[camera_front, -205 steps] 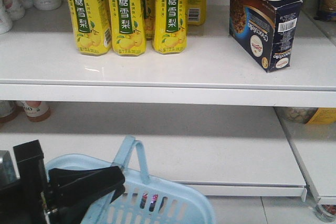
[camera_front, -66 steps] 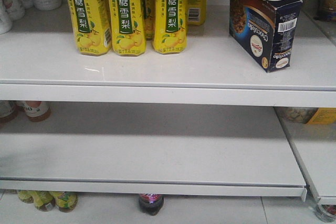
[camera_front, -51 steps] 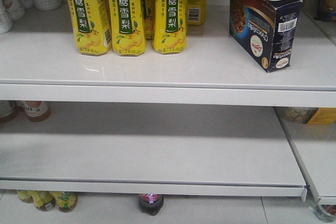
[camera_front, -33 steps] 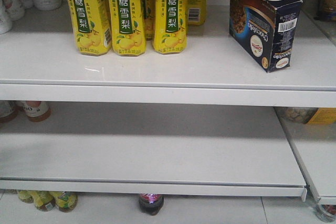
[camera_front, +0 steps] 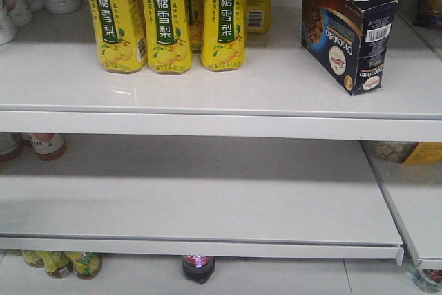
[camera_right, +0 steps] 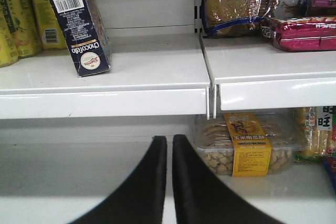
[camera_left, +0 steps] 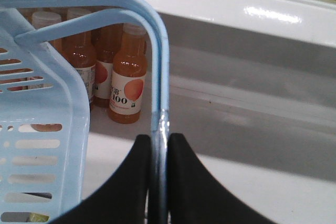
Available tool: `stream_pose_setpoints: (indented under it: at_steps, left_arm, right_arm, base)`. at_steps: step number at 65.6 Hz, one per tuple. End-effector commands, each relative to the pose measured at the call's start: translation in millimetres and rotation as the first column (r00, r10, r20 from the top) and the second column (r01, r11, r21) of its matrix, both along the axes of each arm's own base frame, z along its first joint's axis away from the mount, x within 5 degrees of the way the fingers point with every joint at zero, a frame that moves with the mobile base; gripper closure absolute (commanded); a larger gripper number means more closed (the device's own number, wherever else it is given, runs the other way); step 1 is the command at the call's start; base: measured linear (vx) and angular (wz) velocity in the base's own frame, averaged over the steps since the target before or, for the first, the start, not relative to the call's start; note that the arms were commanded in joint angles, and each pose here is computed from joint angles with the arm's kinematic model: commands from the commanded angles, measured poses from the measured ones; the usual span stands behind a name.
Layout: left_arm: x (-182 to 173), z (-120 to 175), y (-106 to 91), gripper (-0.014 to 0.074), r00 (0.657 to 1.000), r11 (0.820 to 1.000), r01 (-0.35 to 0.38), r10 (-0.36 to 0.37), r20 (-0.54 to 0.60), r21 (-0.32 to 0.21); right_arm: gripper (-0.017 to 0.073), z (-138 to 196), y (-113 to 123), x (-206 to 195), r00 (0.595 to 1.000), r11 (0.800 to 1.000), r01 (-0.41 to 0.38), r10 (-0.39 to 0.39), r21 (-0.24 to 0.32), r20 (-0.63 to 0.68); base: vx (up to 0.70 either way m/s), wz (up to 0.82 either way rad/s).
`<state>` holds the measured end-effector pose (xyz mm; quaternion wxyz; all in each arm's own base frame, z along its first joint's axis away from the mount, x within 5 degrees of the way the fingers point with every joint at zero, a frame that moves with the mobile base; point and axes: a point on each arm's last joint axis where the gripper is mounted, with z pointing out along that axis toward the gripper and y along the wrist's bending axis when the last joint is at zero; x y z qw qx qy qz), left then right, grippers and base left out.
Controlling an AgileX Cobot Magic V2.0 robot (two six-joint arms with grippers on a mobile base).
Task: Left arm holds basket, right arm returns cookies
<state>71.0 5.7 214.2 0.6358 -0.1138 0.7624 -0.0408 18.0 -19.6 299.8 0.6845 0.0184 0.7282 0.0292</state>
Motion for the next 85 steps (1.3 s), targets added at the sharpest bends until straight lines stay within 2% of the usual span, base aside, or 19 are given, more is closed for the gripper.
stream_pose_setpoints:
  at_steps: [1, 14, 18, 28, 37, 48, 85]
  left_arm:
    - [-3, 10, 0.8, 0.0596, 0.993, 0.998, -0.009, 0.002, 0.119, 0.062]
    - [-12, 1, -0.2, 0.0596, 0.986, 0.988, -0.011, -0.015, 0.167, 0.156]
    - [-14, -1, -0.4, 0.0596, 0.983, 0.986, -0.014, -0.017, 0.182, 0.167]
    - [-17, -9, -0.8, 0.0596, 0.980, 0.986, -0.015, -0.018, 0.197, 0.168]
    - [-17, -13, -1.0, 0.0596, 0.988, 0.985, -0.004, -0.022, 0.150, 0.171]
    - [-17, -18, -1.4, 0.0596, 0.995, 0.979, 0.013, -0.032, 0.091, 0.205]
    - [-17, -19, -1.6, 0.0596, 0.996, 0.980, 0.016, -0.033, 0.081, 0.197]
  right_arm:
    - [0.0562, 13, 1, 0, 0.997, 1.000, -0.011, 0.012, -0.023, 0.076]
    - [0.0562, 13, 1, 0, 0.997, 1.000, -0.011, 0.012, -0.023, 0.076]
    - [0.0562, 13, 1, 0, 0.997, 1.000, -0.011, 0.012, -0.023, 0.076]
    - [0.0562, 13, 1, 0, 0.997, 1.000, -0.011, 0.012, -0.023, 0.076]
    - [0.0562, 13, 1, 0, 0.997, 1.000, -0.011, 0.012, -0.023, 0.076]
    - [0.0562, 13, 1, 0, 0.997, 1.000, -0.011, 0.012, -0.023, 0.076]
    - [0.0562, 13, 1, 0, 0.997, 1.000, -0.011, 0.012, -0.023, 0.076]
  base:
    - [0.00, 0.00]
    - [0.00, 0.00]
    - [0.00, 0.00]
    - [0.00, 0.00]
    - [0.00, 0.00]
    - [0.00, 0.00]
    - [0.00, 0.00]
